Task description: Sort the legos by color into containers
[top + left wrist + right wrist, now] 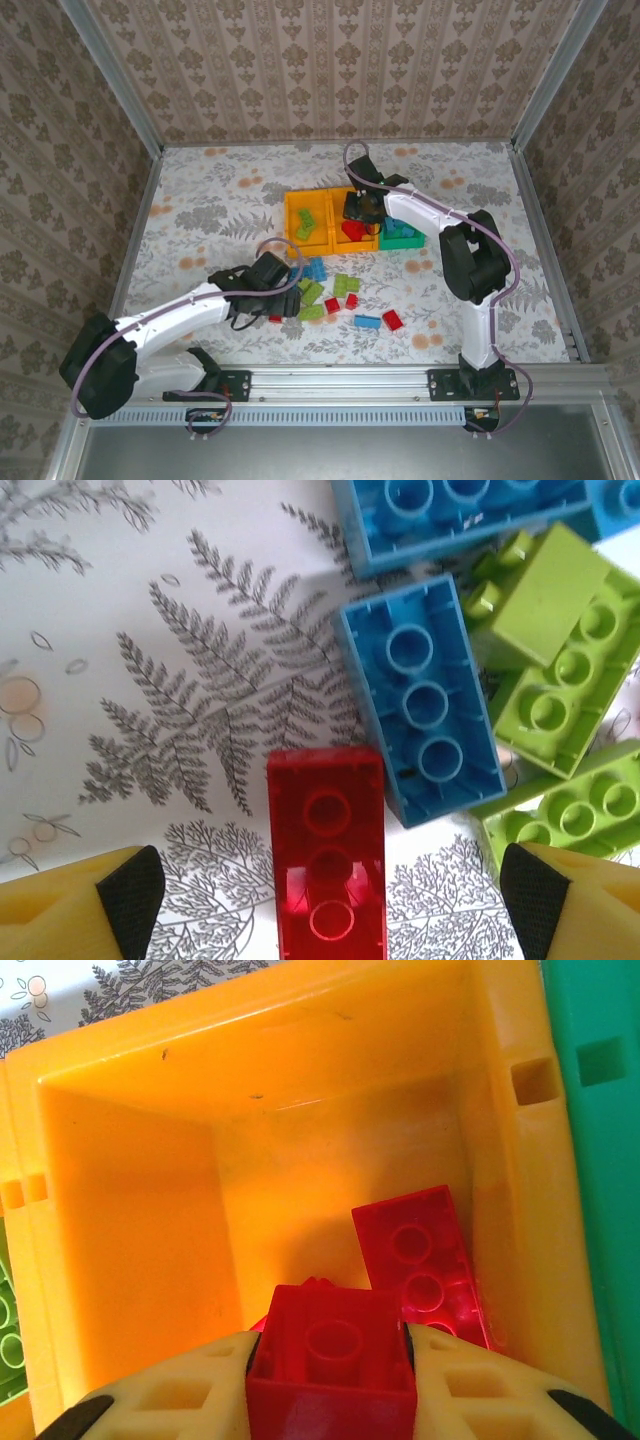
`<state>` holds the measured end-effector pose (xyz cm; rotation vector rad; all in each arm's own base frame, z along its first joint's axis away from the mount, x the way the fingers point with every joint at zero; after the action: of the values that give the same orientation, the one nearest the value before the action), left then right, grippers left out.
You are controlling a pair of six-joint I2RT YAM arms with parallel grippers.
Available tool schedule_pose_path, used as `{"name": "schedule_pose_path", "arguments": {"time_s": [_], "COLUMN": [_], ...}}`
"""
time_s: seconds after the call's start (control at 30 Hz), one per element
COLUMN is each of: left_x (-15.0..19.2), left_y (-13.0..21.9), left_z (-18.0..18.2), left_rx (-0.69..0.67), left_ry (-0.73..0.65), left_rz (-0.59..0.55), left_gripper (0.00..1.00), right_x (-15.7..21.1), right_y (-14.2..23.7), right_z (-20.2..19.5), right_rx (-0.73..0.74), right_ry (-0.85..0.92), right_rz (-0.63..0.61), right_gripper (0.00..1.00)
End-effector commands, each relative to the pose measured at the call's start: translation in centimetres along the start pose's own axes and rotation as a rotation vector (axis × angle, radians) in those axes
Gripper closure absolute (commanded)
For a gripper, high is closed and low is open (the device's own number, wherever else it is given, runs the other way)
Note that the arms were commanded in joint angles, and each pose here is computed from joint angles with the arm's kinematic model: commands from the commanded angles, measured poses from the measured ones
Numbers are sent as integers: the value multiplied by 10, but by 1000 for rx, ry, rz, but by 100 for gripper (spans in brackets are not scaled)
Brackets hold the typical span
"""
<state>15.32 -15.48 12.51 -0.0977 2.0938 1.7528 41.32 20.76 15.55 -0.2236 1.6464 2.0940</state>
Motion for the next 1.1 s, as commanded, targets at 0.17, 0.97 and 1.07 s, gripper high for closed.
{"name": "schedule_pose_path", "arguments": {"time_s": [0.17, 0.97, 1.07], "left_x": [14, 18, 16], "left_y": [-14, -28, -22], "left_z": [3, 10, 13], "left_rx": [-22, -72, -90], "left_ry": [35, 74, 87], "left_rz": [65, 99, 82], "left_gripper": [14, 67, 71], "right_x": [-4, -10, -12], "right_y": [9, 73, 88], "right_z": [7, 13, 11], "right_rx": [-15, -129, -147], "right_ry": [17, 3, 2], "right_rz": [0, -100, -150], "right_gripper": [57, 25, 23]}}
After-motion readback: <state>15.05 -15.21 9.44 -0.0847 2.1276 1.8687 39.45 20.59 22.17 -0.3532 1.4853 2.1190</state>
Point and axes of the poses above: each hand's point on the last joint's axis, 136 mm out from that joint toward the fingers, its own y axis back along the fingers, its own z axis along the line the jaws close on, x = y × z, the point moved 8 cm from there along y, back along the fingers, and after that the axes turned 2 degrees about -y, right-handed, at the moved point
